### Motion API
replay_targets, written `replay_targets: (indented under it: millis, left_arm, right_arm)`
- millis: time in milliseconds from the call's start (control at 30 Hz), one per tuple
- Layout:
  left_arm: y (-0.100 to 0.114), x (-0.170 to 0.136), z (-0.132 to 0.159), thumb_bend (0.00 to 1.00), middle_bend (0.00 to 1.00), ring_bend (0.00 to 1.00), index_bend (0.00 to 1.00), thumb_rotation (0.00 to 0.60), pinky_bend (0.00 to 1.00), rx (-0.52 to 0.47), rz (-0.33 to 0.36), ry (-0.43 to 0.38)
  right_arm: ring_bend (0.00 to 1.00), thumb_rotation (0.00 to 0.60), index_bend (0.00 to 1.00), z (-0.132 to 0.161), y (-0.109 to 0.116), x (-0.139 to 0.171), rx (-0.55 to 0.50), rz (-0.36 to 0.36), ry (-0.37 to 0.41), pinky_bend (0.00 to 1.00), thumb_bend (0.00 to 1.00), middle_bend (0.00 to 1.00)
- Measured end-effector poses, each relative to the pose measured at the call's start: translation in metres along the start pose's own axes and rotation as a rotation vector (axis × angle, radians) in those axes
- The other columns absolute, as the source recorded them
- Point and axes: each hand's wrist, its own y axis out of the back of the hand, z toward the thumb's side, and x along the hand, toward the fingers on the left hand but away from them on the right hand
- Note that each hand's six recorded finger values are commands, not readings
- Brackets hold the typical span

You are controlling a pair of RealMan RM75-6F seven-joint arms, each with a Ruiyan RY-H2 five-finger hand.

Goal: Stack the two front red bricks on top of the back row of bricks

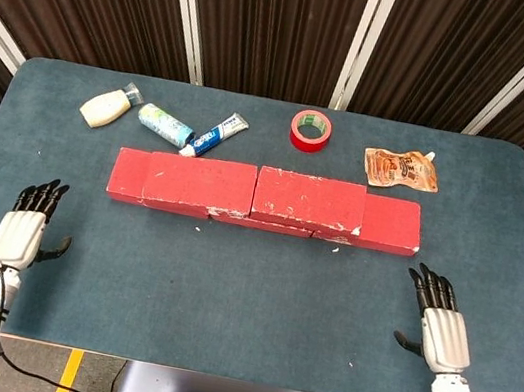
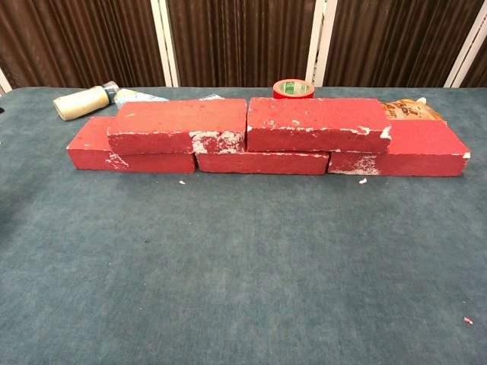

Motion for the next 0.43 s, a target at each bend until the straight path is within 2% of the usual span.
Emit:
replay_targets:
  millis: [167, 433]
  left_arm:
    - [0.008, -0.011, -0.001, 0.33, 0.0, 0.0, 0.0, 0.6, 0.03, -0.021, 0.035, 0.007]
    - [0.005, -0.013, -0.004, 0.33, 0.0, 0.0, 0.0, 0.6, 0.03, 0.008, 0.018, 0.012]
  right_arm:
    - [0.01, 0.6, 0.02, -0.004, 0.007, 0.003, -0.002, -0.019, 0.002, 0.0, 0.03, 0.1]
    - [0.01, 0.6, 0.02, -0.009, 0.013, 0.006, 0.007, -0.021, -0.022, 0.0, 0.03, 0.1]
